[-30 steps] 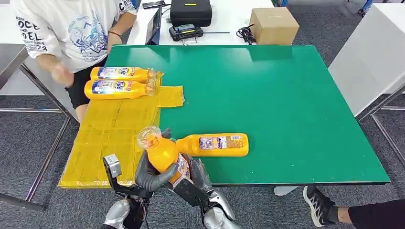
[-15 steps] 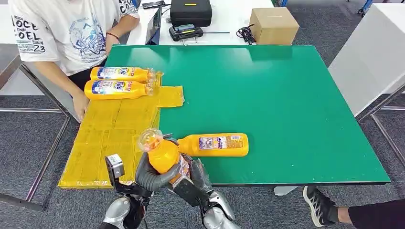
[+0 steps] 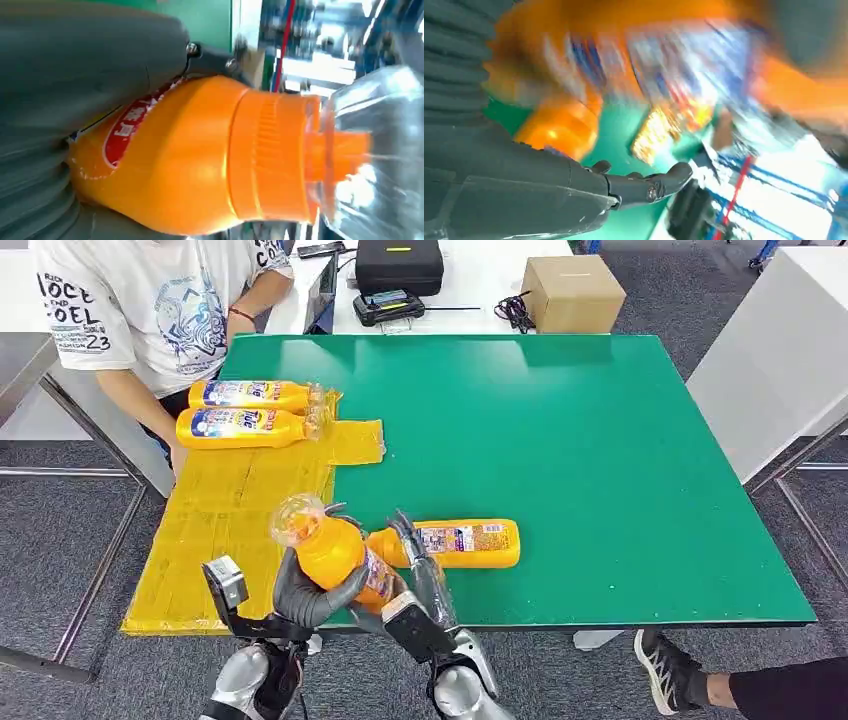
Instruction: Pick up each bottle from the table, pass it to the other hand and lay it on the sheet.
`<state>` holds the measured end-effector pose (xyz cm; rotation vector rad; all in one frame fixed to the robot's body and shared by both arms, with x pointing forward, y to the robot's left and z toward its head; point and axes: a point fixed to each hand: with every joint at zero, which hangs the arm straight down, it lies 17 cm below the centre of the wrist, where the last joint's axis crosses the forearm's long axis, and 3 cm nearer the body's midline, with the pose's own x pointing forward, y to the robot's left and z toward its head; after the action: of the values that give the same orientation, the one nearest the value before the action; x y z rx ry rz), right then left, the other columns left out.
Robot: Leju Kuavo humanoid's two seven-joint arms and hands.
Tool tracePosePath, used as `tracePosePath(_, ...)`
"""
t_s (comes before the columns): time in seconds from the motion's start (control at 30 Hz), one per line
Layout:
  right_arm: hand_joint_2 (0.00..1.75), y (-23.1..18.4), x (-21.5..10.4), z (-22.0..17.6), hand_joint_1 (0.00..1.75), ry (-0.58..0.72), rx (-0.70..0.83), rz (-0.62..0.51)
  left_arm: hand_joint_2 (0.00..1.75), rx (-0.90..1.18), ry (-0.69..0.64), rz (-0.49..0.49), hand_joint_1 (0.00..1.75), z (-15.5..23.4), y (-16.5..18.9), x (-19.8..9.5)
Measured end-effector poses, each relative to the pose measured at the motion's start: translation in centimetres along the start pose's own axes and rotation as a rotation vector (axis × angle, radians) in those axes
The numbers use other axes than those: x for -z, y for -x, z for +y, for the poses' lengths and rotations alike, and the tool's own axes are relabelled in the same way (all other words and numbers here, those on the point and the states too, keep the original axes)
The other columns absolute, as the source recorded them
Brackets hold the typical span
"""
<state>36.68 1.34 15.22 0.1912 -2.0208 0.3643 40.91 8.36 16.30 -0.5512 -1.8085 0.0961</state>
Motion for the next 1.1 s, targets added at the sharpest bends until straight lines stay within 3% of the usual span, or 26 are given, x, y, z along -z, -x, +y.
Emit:
tracePosePath(0.33, 0.00, -6.1, 0.9, -3.4, 0.00, 0.097, 0.086, -0.153, 1.75, 0.203, -0.173, -0.135, 1.75, 5.4, -3.7, 1.2)
tracePosePath(0.47, 0.00, -8.7, 0.8, -5.0, 0.00, 0.141, 0.154, -0.224, 1.75, 0.489, -0.281, -0.283, 1.75, 7.9, -7.8, 1.8)
tracePosePath(0.6, 0.00, -10.3, 0.7, -6.1, 0.00, 0.166, 0.180, -0.264, 1.75, 0.593, -0.328, -0.345, 1.75, 9.2, -9.9, 2.2)
tracePosePath(0.77, 0.00, -12.7, 0.8, -8.4, 0.00, 0.252, 0.234, -0.323, 1.75, 0.948, -0.412, -0.446, 1.75, 10.6, -13.0, 2.4)
tracePosePath(0.87, 0.00, -13.3, 1.0, -9.0, 0.00, 0.270, 0.263, -0.338, 1.75, 1.351, -0.354, -0.509, 1.75, 9.5, -13.6, 3.5)
tracePosePath(0.97, 0.00, -13.6, 1.2, -9.0, 0.00, 0.265, 0.282, -0.346, 1.75, 1.615, -0.260, -0.473, 1.75, 10.1, -11.8, 4.9)
tracePosePath(1.1, 0.00, -13.8, 1.3, -8.9, 0.00, 0.260, 0.288, -0.348, 1.75, 1.690, -0.270, -0.384, 1.75, 13.4, -10.5, 5.4)
